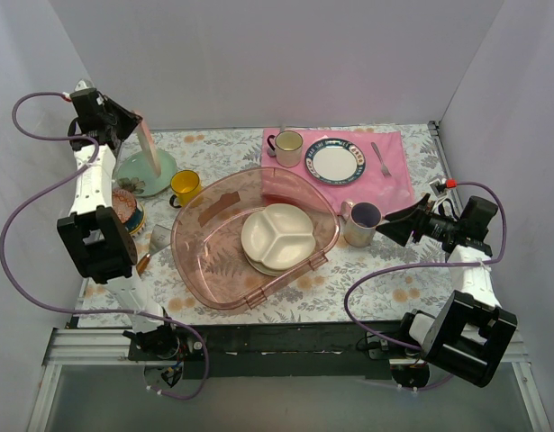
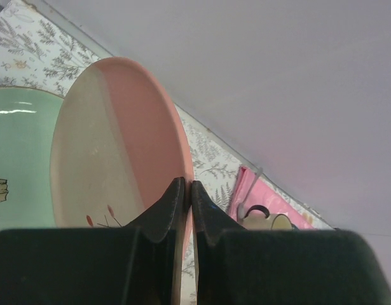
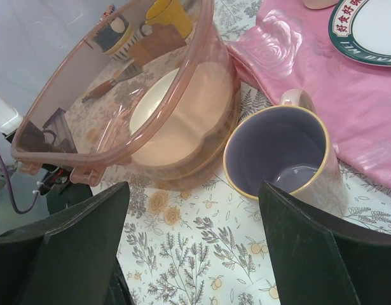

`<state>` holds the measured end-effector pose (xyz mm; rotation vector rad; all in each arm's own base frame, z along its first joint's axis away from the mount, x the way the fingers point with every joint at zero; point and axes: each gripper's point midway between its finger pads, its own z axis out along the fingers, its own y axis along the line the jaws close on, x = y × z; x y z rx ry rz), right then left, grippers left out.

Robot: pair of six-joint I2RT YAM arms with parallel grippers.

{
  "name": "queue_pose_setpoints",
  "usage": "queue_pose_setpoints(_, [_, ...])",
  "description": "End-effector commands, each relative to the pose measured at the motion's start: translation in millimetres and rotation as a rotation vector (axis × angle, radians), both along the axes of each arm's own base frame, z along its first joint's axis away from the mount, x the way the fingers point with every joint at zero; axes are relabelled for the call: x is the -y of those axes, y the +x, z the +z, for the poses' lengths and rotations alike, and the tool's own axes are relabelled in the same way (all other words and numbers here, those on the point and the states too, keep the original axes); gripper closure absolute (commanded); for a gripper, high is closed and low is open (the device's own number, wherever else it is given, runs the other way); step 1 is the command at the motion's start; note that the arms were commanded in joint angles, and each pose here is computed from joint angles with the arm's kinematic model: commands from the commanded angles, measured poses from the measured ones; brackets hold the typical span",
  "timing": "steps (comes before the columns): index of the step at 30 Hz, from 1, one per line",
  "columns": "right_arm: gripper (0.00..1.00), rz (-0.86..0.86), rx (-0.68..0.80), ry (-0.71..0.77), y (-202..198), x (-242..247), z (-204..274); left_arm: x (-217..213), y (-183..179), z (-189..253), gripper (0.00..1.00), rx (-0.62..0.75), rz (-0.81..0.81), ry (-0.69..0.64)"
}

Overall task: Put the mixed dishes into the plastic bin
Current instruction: Pick up the plate at the center of the board.

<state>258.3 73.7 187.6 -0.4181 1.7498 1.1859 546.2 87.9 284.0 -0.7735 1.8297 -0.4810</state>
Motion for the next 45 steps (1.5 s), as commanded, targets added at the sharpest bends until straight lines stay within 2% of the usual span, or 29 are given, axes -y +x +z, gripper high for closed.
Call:
queue_pose_setpoints(1, [0.10, 0.019, 0.068, -0.021, 0.9, -0.8, 17.1, 7.3, -21.0, 136.3, 1.00, 0.334, -0.013, 0.031])
queue_pose_setpoints(12, [0.11, 0.044, 0.074, -0.047, 1.6, -7.6, 27.3, 27.0, -31.4, 176.8, 1.00, 0.420, -0.072, -0.081])
queue_pose_setpoints(14, [0.11, 0.046, 0.128, -0.109, 10.6, -8.2, 38.4, 28.9, -32.7, 177.9, 1.00, 0.422, -0.075, -0.101])
queue_pose_setpoints(15, [0.11, 0.079, 0.080, -0.109, 6.9, -18.4, 35.1, 30.3, -33.7, 179.2, 1.00, 0.426, -0.080, -0.106])
queue_pose_setpoints(20, [0.12, 0.153, 0.133, -0.294, 24.6, -50.0, 56.6, 36.1, -36.3, 180.9, 1.00, 0.430, -0.096, -0.147])
queue_pose_setpoints(21, [0.12, 0.212, 0.172, -0.321, 25.9, -70.8, 73.1, 36.3, -35.8, 179.0, 1.00, 0.427, -0.096, -0.153])
queue_pose_setpoints(23, [0.12, 0.235, 0.177, -0.394, 38.4, -89.9, 75.3, 38.2, -37.7, 180.0, 1.00, 0.430, -0.100, -0.168])
queue_pose_setpoints(25, [0.12, 0.311, 0.258, -0.436, 38.5, -129.5, 102.2, 38.8, -38.5, 176.2, 1.00, 0.423, -0.099, -0.178])
queue_pose_setpoints(26, [0.14, 0.310, 0.238, -0.489, 51.4, -141.1, 92.4, 39.7, -38.5, 175.6, 1.00, 0.422, -0.100, -0.181])
queue_pose_setpoints(27, [0.14, 0.372, 0.263, -0.500, 42.1, -170.9, 96.7, 40.0, -39.5, 175.3, 1.00, 0.422, -0.100, -0.182])
queue_pose_setpoints(28, [0.16, 0.342, 0.321, -0.528, 53.7, -184.9, 117.5, 39.9, -39.9, 173.7, 1.00, 0.420, -0.098, -0.185])
queue_pose_setpoints(29, [0.17, 0.361, 0.302, -0.544, 61.8, -203.7, 107.5, 40.2, -39.7, 172.8, 1.00, 0.418, -0.098, -0.189])
queue_pose_setpoints(30, [0.17, 0.405, 0.329, -0.545, 51.7, -233.5, 111.9, 39.9, -41.4, 173.5, 1.00, 0.418, -0.094, -0.196])
queue_pose_setpoints(31, [0.17, 0.370, 0.379, -0.563, 60.1, -248.6, 127.8, 40.2, -41.6, 172.2, 1.00, 0.416, -0.092, -0.198])
queue_pose_setpoints(33, [0.17, 0.412, 0.417, -0.578, 56.0, -296.6, 121.3, 39.8, -41.4, 171.3, 1.00, 0.415, -0.085, -0.211])
queue_pose_setpoints(34, [0.17, 0.359, 0.466, -0.587, 64.9, -309.7, 137.4, 40.0, -41.7, 168.8, 1.00, 0.409, -0.083, -0.219])
queue_pose_setpoints(36, [0.16, 0.350, 0.498, -0.583, 64.5, -352.5, 129.2, 41.7, -41.5, 165.6, 1.00, 0.403, -0.086, -0.232])
queue_pose_setpoints(37, [0.15, 0.261, 0.498, -0.600, 76.5, -359.7, 132.0, 43.4, -42.9, 166.4, 1.00, 0.405, -0.087, -0.246])
queue_pose_setpoints(41, [0.13, 0.122, 0.545, -0.504, 96.6, -417.9, 156.5, 43.4, -44.7, 157.0, 1.00, 0.395, -0.075, -0.268])
queue_pose_setpoints(45, [0.08, -0.020, 0.597, -0.394, 114.6, -452.1, 172.3, 44.6, -47.5, 154.8, 1.00, 0.395, -0.075, -0.287])
